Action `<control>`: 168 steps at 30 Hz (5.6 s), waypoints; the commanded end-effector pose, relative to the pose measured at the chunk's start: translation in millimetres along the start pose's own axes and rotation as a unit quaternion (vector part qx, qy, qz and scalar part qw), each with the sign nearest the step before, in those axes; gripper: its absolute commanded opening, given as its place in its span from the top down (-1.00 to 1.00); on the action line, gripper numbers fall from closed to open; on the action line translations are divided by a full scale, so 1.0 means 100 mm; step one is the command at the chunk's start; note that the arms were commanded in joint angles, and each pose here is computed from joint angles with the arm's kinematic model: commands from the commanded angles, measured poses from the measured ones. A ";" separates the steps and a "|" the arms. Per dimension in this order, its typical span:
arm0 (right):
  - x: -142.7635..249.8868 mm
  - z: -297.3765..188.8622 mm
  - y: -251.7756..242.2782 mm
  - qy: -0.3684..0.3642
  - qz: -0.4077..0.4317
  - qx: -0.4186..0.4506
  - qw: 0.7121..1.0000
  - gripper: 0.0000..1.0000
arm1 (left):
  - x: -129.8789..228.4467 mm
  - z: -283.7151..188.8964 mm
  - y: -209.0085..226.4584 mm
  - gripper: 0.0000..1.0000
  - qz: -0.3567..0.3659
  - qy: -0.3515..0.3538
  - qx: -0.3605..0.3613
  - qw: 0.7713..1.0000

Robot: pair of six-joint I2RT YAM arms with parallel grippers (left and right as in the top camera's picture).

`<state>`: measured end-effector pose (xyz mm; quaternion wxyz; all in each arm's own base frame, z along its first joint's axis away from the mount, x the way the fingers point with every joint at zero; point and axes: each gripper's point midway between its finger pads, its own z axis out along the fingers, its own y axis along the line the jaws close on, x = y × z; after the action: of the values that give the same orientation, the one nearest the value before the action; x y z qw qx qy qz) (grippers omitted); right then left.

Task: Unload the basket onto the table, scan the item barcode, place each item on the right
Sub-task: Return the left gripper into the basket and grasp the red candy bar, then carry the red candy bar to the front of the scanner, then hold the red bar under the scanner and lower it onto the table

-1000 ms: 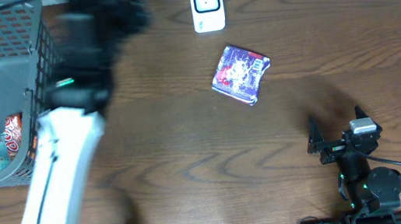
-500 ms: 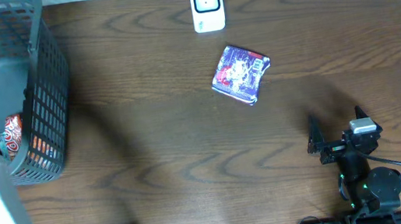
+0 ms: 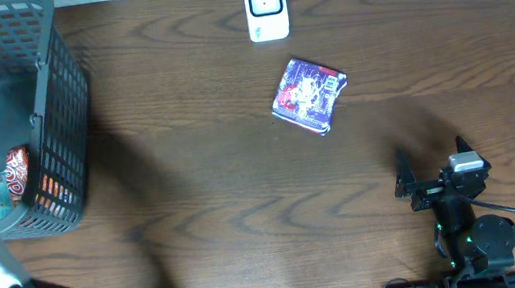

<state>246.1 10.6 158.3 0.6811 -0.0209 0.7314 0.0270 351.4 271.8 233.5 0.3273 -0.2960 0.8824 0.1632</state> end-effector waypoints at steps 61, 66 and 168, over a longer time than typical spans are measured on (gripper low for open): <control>0.01 0.00 0.03 0.000 -0.007 -0.007 1.000 -0.98 | 0.53 0.92 -0.42 0.86 0.086 0.124 0.001 0.989; 0.01 0.00 0.03 0.000 -0.007 -0.008 1.000 -0.98 | -0.38 0.09 -0.73 0.85 0.035 -0.057 0.082 0.994; 0.01 0.00 0.03 0.000 -0.007 -0.007 1.000 -0.99 | 2.89 -1.57 -4.89 -0.09 0.135 0.354 0.515 0.769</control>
<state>246.1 10.5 158.3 0.6811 -0.0206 0.7314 0.0269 388.4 -326.1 75.2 0.0370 0.0189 0.9280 -0.3703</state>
